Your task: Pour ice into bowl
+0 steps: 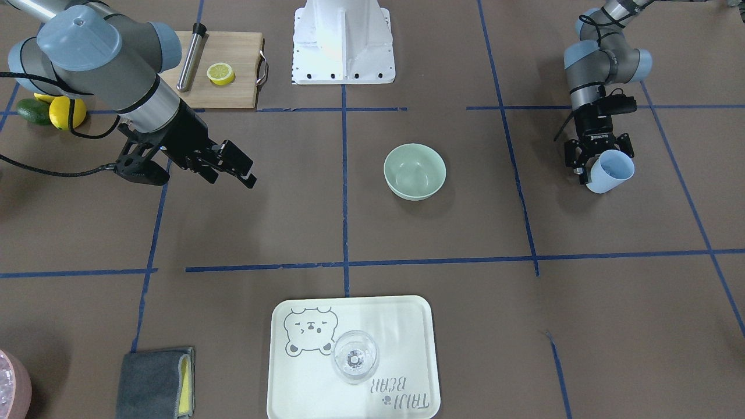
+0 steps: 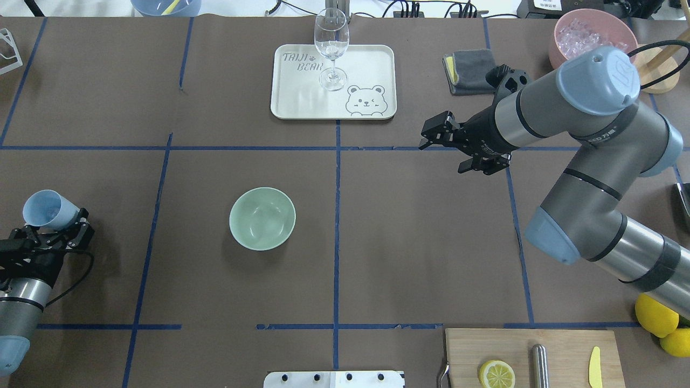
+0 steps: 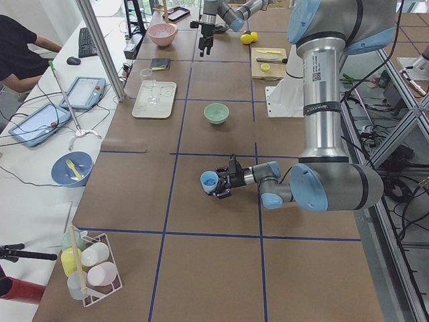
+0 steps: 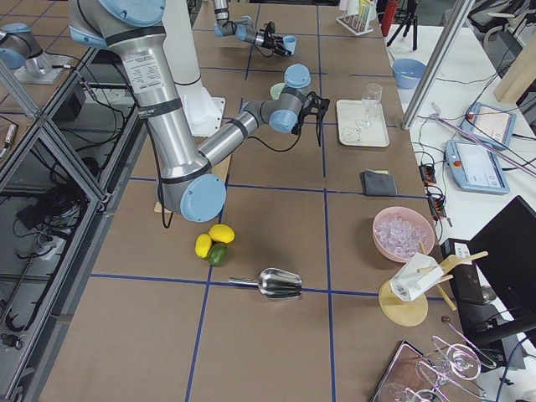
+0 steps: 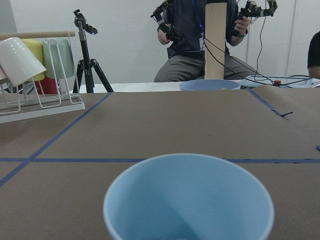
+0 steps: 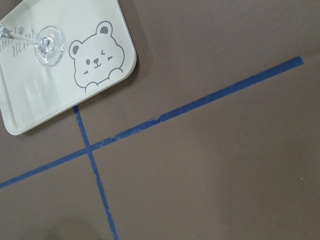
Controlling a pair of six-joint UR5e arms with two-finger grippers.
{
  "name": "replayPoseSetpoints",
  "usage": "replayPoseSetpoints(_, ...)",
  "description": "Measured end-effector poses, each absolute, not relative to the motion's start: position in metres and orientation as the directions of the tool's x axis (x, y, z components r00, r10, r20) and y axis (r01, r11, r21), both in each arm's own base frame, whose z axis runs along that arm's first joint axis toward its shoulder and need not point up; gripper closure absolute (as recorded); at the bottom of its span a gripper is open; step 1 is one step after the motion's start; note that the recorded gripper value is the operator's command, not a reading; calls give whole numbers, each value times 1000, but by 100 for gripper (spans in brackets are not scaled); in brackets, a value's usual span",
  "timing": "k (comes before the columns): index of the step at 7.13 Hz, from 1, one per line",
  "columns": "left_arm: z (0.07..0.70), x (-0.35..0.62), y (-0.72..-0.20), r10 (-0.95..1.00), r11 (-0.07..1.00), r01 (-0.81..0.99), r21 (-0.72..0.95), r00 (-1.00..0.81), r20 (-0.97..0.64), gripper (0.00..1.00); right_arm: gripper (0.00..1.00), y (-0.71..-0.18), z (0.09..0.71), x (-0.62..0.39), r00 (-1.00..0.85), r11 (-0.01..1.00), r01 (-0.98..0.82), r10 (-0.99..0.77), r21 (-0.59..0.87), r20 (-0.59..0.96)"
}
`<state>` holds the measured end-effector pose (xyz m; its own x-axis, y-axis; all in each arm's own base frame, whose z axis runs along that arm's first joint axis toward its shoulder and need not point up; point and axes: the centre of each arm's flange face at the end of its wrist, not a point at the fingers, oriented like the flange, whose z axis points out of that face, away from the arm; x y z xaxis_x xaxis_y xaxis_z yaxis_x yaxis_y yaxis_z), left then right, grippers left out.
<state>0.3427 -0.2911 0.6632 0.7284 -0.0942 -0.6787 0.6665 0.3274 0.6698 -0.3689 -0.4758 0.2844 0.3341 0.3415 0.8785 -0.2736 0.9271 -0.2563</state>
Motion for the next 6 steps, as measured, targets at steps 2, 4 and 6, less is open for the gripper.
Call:
replayPoseSetpoints(2, 664, 341, -294, -98, 327, 664, 672, 731, -675, 78, 0, -476, 284, -369, 334, 927, -273, 341, -255, 879)
replayPoseSetpoints(4, 662, 338, -297, -94, 322, 652, 686, 743, -662, 100, 0, -476, 283, -369, 333, 927, -273, 341, -256, 879)
replayPoseSetpoints(6, 644, 331, -306, -52, 301, 652, 695, 740, -671, 100, 0, -476, 284, -370, 334, 927, -273, 341, -256, 879)
